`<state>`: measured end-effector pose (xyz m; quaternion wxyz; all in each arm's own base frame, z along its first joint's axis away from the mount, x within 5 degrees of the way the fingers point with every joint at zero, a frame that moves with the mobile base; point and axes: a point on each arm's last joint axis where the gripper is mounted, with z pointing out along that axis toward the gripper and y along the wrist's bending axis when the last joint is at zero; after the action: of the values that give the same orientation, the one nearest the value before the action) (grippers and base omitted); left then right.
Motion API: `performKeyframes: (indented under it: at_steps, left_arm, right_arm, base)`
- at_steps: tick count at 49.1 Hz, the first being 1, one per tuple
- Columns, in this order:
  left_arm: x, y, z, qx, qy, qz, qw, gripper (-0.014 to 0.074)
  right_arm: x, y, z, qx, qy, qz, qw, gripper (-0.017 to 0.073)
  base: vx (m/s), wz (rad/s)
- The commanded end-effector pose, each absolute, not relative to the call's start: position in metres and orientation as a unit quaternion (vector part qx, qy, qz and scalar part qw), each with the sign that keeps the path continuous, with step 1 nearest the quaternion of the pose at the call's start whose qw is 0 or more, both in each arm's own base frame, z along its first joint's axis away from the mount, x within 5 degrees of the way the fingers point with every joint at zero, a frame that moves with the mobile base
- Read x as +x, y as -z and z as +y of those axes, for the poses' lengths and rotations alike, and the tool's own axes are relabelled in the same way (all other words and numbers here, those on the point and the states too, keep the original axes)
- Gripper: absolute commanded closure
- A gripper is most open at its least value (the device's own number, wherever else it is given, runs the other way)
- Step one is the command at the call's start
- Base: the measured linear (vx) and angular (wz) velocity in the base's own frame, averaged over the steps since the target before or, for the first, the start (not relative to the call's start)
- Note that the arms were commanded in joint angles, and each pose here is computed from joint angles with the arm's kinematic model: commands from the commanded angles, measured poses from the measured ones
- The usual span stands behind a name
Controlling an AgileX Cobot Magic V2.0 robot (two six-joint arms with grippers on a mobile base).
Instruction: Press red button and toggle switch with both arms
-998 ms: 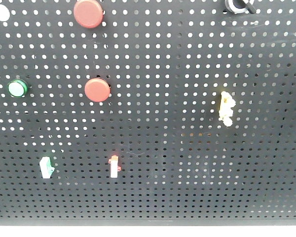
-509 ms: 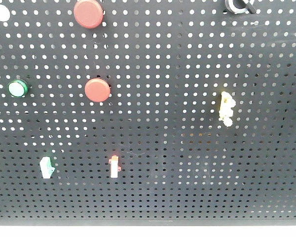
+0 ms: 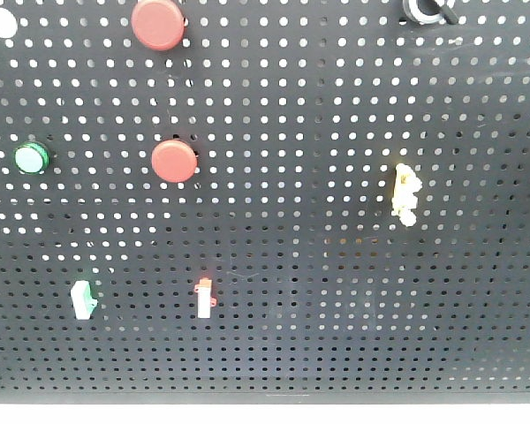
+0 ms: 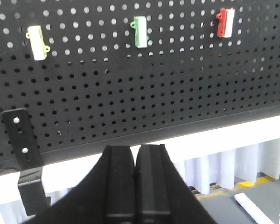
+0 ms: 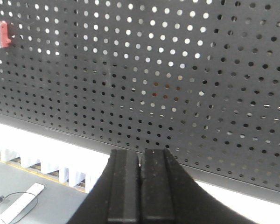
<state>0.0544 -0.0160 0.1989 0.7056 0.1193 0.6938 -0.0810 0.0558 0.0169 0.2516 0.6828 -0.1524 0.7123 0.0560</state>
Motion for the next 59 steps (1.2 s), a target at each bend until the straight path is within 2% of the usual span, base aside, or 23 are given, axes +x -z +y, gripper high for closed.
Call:
performKeyframes:
  at_steps: [1,30,35,42,50,59]
  left_arm:
    - [0.055,-0.195,-0.016,0.110,0.085,0.676,0.724,0.0591]
    - [0.055,-0.195,-0.016,0.110,0.085,0.676,0.724,0.0591]
    - [0.055,-0.195,-0.016,0.110,0.085,0.676,0.724,0.0591]
    - [0.055,-0.195,-0.016,0.110,0.085,0.675,0.724,0.0591]
    - [0.055,-0.195,-0.016,0.110,0.085,0.675,0.724,0.0591]
    - [0.054,-0.195,-0.016,0.110,0.085,0.675,0.725,0.0591]
  right_arm:
    - [0.055,-0.268,0.016,-0.147,-0.052,0.677,0.719,0.0562]
    - [0.055,-0.268,0.016,-0.147,-0.052,0.677,0.720,0.0562]
    - [0.056,-0.259,0.015,-0.152,-0.033,0.676,0.720,0.0562]
    - [0.057,-0.230,0.009,-0.085,-0.022,0.686,0.722,0.0562]
    - [0.056,-0.197,0.003,-0.035,-0.002,0.693,0.720,0.0562]
    - [0.056,-0.194,0.001,-0.021,0.012,0.706,0.708,0.0562]
  base:
    - [0.00,0.00]
    - [0.00,0.00]
    - [0.00,0.00]
    - [0.00,0.00]
    - [0.00,0.00]
    - [0.00,0.00]
